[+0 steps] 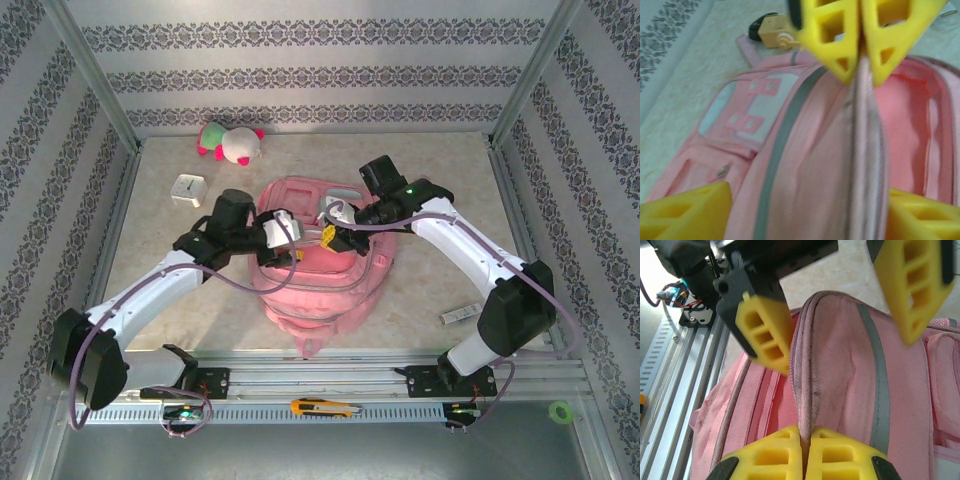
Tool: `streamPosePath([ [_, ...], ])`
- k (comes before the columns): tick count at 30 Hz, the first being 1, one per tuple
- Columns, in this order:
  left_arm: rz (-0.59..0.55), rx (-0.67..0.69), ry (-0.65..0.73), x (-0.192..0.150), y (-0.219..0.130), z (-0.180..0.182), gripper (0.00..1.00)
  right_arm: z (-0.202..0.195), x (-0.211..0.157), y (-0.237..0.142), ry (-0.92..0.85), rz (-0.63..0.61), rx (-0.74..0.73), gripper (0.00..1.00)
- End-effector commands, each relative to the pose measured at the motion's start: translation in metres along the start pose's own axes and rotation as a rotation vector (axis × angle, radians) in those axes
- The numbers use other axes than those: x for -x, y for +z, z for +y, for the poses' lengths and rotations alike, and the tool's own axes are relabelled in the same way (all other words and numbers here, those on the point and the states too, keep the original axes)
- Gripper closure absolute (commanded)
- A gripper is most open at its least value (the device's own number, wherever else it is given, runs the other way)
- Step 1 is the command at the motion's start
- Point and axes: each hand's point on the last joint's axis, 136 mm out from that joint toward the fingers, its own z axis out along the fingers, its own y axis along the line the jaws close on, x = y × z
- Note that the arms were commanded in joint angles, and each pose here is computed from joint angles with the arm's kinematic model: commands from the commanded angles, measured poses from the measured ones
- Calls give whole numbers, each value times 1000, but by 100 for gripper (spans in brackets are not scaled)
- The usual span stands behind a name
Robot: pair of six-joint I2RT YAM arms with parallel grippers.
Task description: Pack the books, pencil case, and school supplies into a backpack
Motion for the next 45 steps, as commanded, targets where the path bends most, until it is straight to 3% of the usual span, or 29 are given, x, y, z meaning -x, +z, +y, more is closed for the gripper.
streamPosePath([
  [1,-60,60,75,26,-1,14,56,1,27,-5,-82,-87,39,100],
  [4,-70,98,20,32,-11,18,86,-13,26,-6,-72,-88,25,100],
  [9,1,188,-100,15,-31,12,100,-46,32,-13,-46,-105,-14,100],
  [12,9,228,-189,7,-35,13,100,-60,36,-17,-23,-112,-38,100],
  [16,12,305,-286,6,-35,31,100,-72,39,-30,66,-98,-123,66],
  [18,15,313,-306,8,-32,37,100,-86,30,-44,180,-59,-253,51],
  [22,2,300,-332,14,-27,42,100,-109,-15,-92,464,-4,-517,34],
  [26,-24,310,-372,22,-28,50,100,-128,-94,-157,879,-12,-755,20],
  [29,-47,315,-420,29,-30,55,100,-131,-153,-187,1120,-7,-877,21],
  [33,-90,304,-471,39,-31,58,100,-134,-216,-203,1249,131,-1045,16],
  [45,-123,331,-494,44,-30,67,99,-181,-274,-188,1331,273,-1061,4],
])
